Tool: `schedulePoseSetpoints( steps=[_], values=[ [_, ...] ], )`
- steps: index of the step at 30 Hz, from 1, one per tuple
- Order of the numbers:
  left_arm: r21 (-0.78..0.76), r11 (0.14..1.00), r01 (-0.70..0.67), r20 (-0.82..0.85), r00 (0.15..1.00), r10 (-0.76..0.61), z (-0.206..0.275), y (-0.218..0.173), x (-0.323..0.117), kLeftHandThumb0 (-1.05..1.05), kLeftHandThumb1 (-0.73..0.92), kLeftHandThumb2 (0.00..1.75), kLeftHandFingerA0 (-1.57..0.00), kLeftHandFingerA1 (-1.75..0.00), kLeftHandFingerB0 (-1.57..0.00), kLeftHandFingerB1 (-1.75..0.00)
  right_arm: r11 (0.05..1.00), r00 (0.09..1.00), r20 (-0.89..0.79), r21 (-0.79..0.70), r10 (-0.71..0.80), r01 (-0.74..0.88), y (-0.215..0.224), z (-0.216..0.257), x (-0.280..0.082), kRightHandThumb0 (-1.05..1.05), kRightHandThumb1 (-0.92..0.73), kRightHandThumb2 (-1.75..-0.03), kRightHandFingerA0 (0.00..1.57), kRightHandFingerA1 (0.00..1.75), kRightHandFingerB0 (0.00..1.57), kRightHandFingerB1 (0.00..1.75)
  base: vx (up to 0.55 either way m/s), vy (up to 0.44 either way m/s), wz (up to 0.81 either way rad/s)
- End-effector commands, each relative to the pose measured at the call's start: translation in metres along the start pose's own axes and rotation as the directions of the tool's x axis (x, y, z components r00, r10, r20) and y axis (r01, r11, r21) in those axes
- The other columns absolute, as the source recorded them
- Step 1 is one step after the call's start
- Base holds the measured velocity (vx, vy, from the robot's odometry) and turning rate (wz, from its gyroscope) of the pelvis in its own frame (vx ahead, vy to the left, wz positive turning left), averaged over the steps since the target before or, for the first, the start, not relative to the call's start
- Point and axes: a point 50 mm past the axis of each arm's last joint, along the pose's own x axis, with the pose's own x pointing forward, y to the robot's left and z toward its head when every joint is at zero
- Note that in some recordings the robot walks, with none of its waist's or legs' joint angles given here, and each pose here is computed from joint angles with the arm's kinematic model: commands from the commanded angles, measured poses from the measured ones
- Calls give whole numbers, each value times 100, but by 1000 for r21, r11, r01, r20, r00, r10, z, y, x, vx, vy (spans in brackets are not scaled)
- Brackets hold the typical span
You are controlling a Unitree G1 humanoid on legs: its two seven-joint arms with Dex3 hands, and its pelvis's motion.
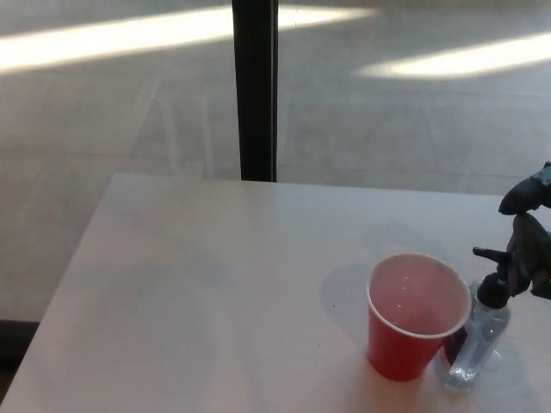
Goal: The robot uses its right hand fist to press the hand soap kept in the middle of the table to get liquid hand soap out
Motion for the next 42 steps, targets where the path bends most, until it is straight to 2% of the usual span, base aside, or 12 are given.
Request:
schedulePoseSetpoints(
  steps=[1, 3, 8, 11, 12, 20, 26, 28, 38, 40, 41, 42],
  values=[
    [-3, 1000, -20, -20, 1000, 20, 1, 4, 1, -32, 52, 109, -73, -86, -61, -80, 999, 980, -197, -43, -2, -6, 6, -42, -10, -14, -62, -119, 98, 175, 75, 160, 0, 0, 0],
    [-2, 1000, -17, -17, 1000, 17, 1, 4, 1, -33, 52, 110, -76, -88, -60, -80, 997, 979, -204, -61, 29, -42, 9, -46, -11, -14, -60, -120, 100, 175, 67, 172, 0, 0, 0],
    [-15, 1000, -11, -11, 1000, 11, 1, 4, 0, -34, 53, 110, -69, -85, -54, -77, 996, 974, -222, -60, 49, -64, 15, -50, -12, -12, -56, -126, 100, 175, 69, 171, 0, 0, 0],
    [-18, 1000, -15, -13, 1000, 15, 1, 4, 0, -35, 52, 110, -73, -87, -59, -80, 996, 972, -231, -57, 50, -65, 18, -51, -12, -14, -56, -126, 97, 175, 75, 165, 0, 0, 0],
    [-10, 1000, -13, -5, 1000, 13, 3, 4, 0, -35, 52, 111, -72, -87, -64, -82, 996, 971, -233, -60, 50, -65, 17, -51, -12, -12, -56, -126, 99, 175, 70, 171, 0, 0, 0],
    [-6, 1000, -9, 1, 1000, 9, 4, 5, 0, -34, 52, 111, -68, -84, -54, -77, 994, 967, -253, -95, 28, -53, 10, -56, -14, -13, -53, -128, 95, 175, 75, 165, 0, 0, 0],
    [-22, 1000, -15, -3, 1000, 15, 5, 5, 1, -36, 53, 111, -69, -85, -56, -78, 995, 965, -259, -87, 33, -58, 6, -59, -16, -13, -55, -126, 95, 175, 75, 167, 0, 0, 0],
    [-9, 1000, -14, 1, 1000, 14, 5, 5, 1, -35, 52, 110, -75, -88, -65, -83, 994, 965, -260, -90, 34, -59, 7, -63, -18, -11, -53, -129, 97, 175, 69, 172, 0, 0, 0],
    [-11, 1000, -12, 14, 1000, 12, 11, 5, 1, -34, 53, 111, -70, -85, -59, -79, 994, 947, -315, -67, 66, -92, 17, -80, -26, -11, -55, -131, 99, 175, 70, 175, 0, 0, 0],
    [-12, 1000, -14, 12, 1000, 14, 12, 5, 1, -33, 59, 98, -72, -90, -60, -84, 993, 940, -335, -69, 70, -98, 20, -85, -29, -11, -58, -129, 100, 175, 71, 175, 0, 0, 0],
    [-13, 1000, -12, 12, 1000, 13, 12, 5, 1, -34, 53, 111, -73, -86, -59, -79, 993, 938, -339, -68, 71, -99, 20, -86, -29, -12, -57, -127, 103, 175, 72, 174, 0, 0, 0],
    [-14, 1000, -13, 12, 1000, 13, 13, 5, 1, -34, 53, 110, -74, -87, -60, -80, 993, 936, -344, -69, 69, -99, 21, -87, -29, -13, -57, -128, 103, 175, 73, 173, 0, 0, 0]
  ],
)
